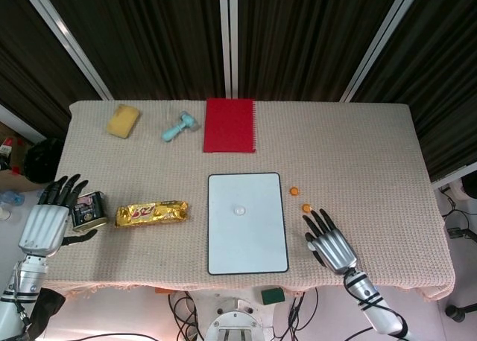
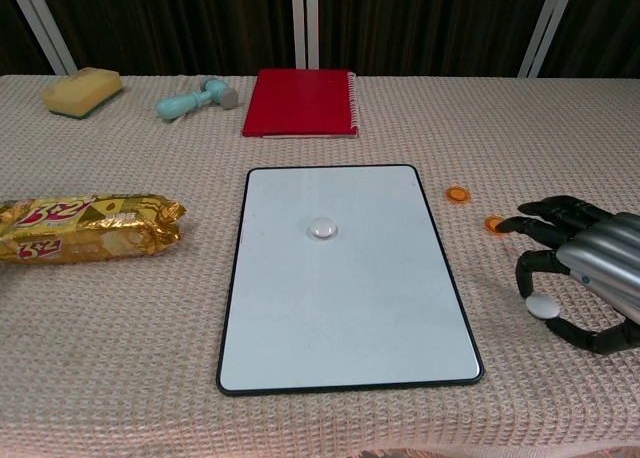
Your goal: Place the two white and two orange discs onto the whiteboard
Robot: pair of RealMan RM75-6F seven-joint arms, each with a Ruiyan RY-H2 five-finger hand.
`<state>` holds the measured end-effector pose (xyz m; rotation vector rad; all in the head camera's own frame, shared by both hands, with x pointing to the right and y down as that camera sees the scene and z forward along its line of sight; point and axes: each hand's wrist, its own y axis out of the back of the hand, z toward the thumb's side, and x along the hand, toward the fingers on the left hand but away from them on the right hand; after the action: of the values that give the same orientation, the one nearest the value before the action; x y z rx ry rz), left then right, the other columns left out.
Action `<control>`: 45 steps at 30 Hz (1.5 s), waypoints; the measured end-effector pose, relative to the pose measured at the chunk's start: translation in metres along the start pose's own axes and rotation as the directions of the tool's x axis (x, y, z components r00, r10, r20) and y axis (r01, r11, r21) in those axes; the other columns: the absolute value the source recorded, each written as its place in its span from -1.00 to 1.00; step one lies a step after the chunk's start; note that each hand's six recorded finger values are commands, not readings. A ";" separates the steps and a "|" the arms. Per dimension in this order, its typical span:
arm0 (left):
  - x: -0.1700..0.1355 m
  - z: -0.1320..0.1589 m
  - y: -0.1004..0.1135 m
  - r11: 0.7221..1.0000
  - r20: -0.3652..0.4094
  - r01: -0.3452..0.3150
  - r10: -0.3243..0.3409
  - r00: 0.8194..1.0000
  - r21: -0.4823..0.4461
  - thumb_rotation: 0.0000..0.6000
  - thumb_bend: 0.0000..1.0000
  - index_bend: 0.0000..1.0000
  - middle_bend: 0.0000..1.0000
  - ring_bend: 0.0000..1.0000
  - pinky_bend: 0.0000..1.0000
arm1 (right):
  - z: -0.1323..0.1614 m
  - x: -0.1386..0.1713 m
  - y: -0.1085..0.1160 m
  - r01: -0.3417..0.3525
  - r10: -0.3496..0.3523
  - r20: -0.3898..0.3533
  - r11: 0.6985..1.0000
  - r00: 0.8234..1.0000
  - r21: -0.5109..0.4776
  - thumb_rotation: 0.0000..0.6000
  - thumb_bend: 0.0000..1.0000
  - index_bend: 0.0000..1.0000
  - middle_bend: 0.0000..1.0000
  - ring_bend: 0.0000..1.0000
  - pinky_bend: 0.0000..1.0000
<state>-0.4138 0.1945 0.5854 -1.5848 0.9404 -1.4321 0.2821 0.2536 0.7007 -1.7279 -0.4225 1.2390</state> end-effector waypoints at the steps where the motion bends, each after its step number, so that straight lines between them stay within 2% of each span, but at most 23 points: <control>1: 0.000 0.000 0.000 1.000 -0.001 -0.001 0.001 1.000 0.000 0.62 -1.00 -0.80 -0.93 -0.98 -0.77 | 0.000 -0.001 0.002 0.007 -0.007 -0.002 1.000 1.000 0.000 1.00 -0.23 0.11 -0.84 -1.00 -1.00; 6: 0.000 -0.002 0.002 1.000 -0.008 -0.007 0.007 1.000 0.000 0.62 -1.00 -0.80 -0.93 -0.98 -0.77 | 0.002 -0.013 0.021 0.063 -0.063 -0.011 0.998 0.998 -0.005 1.00 -0.23 0.13 -0.84 -1.00 -1.00; 10: -0.001 -0.004 0.004 1.000 -0.016 -0.016 0.016 1.000 0.001 0.62 -1.00 -0.80 -0.93 -0.98 -0.77 | 0.007 -0.038 0.043 0.131 -0.131 -0.026 0.991 0.991 0.003 1.00 -0.22 0.14 -0.84 -1.00 -1.00; 16: -0.001 -0.010 0.006 1.000 -0.037 -0.026 0.027 0.999 0.003 0.62 -1.00 -0.80 -0.93 -0.98 -0.77 | 0.026 -0.077 0.054 0.144 -0.144 -0.030 0.990 0.989 -0.011 1.00 -0.22 0.14 -0.84 -1.00 -1.00; 22: 0.001 -0.015 0.007 0.999 -0.054 -0.032 0.032 0.998 0.005 0.62 -1.00 -0.80 -0.93 -0.98 -0.77 | 0.046 -0.110 0.050 0.112 -0.113 -0.035 0.994 0.993 -0.016 1.00 -0.22 0.14 -0.84 -1.00 -1.00; 31: 0.003 -0.016 0.006 1.000 -0.056 -0.025 0.026 0.998 0.006 0.61 -1.00 -0.80 -0.93 -0.98 -0.77 | 0.068 -0.144 0.047 0.084 -0.085 -0.038 0.996 0.996 -0.004 1.00 -0.22 0.14 -0.82 -1.00 -1.00; 45: 0.003 -0.017 0.006 1.000 -0.056 -0.026 0.027 0.998 0.006 0.62 -1.00 -0.80 -0.93 -0.98 -0.77 | 0.093 -0.159 0.040 0.066 -0.066 -0.056 0.998 0.996 -0.002 1.00 -0.22 0.15 -0.82 -1.00 -1.00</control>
<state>-0.4304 0.1878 0.5824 -1.5297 0.9862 -1.4665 0.1229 0.1645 0.7500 -1.7315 -0.4426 1.1406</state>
